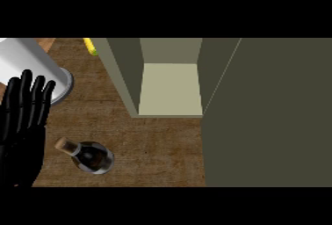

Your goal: Pick up the wine, place it into the cabinet and close the cabinet

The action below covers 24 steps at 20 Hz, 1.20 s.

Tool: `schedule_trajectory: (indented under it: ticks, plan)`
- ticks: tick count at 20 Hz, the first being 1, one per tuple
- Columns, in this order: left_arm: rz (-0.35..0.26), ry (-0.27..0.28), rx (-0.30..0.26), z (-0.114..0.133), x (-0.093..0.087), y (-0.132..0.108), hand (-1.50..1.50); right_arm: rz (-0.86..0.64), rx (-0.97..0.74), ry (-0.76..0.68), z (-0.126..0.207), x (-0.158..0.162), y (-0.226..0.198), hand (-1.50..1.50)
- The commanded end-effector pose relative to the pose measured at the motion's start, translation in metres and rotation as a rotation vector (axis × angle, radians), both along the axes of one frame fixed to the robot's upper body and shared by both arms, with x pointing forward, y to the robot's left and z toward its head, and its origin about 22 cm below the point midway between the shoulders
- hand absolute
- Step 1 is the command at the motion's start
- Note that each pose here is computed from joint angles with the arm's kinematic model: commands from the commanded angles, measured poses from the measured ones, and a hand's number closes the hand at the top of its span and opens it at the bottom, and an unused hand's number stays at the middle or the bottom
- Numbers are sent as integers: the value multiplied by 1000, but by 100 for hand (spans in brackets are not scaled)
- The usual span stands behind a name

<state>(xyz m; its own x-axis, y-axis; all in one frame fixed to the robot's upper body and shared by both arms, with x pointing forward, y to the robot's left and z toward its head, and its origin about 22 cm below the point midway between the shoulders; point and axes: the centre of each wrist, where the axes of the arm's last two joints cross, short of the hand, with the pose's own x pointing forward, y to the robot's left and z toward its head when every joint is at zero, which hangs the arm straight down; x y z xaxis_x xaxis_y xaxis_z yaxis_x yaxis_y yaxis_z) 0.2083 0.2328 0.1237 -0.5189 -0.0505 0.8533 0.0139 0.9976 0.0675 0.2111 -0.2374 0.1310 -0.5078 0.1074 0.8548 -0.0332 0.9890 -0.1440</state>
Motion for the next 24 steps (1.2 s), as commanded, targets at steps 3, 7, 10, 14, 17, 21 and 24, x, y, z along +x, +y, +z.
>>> schedule_trajectory:
  ticks: [3, 7, 10, 14, 17, 21, 24]
  plan:
    - [-40, -16, 13, 12, 9, 3, -150, -9, 22, -39, 13, -37, -21, -150]
    - [-199, 212, -247, -28, 16, -4, -150, 213, 76, 150, -18, -32, 6, -150]
    - [-238, 264, -298, -12, 12, -3, -150, 249, 59, 197, -6, -47, -3, -150]
    - [-251, 281, -309, 2, 13, 3, -150, 255, 62, 194, 8, -48, -13, -150]
    - [-241, 282, -315, 17, 12, -7, -150, 266, 50, 200, 19, -68, -29, -150]
    - [-246, 276, -330, 4, 13, -9, -150, 253, 65, 190, 15, -42, -15, -150]
    - [-237, 270, -299, 9, 12, -15, -150, 266, 79, 198, 18, -54, -20, -150]
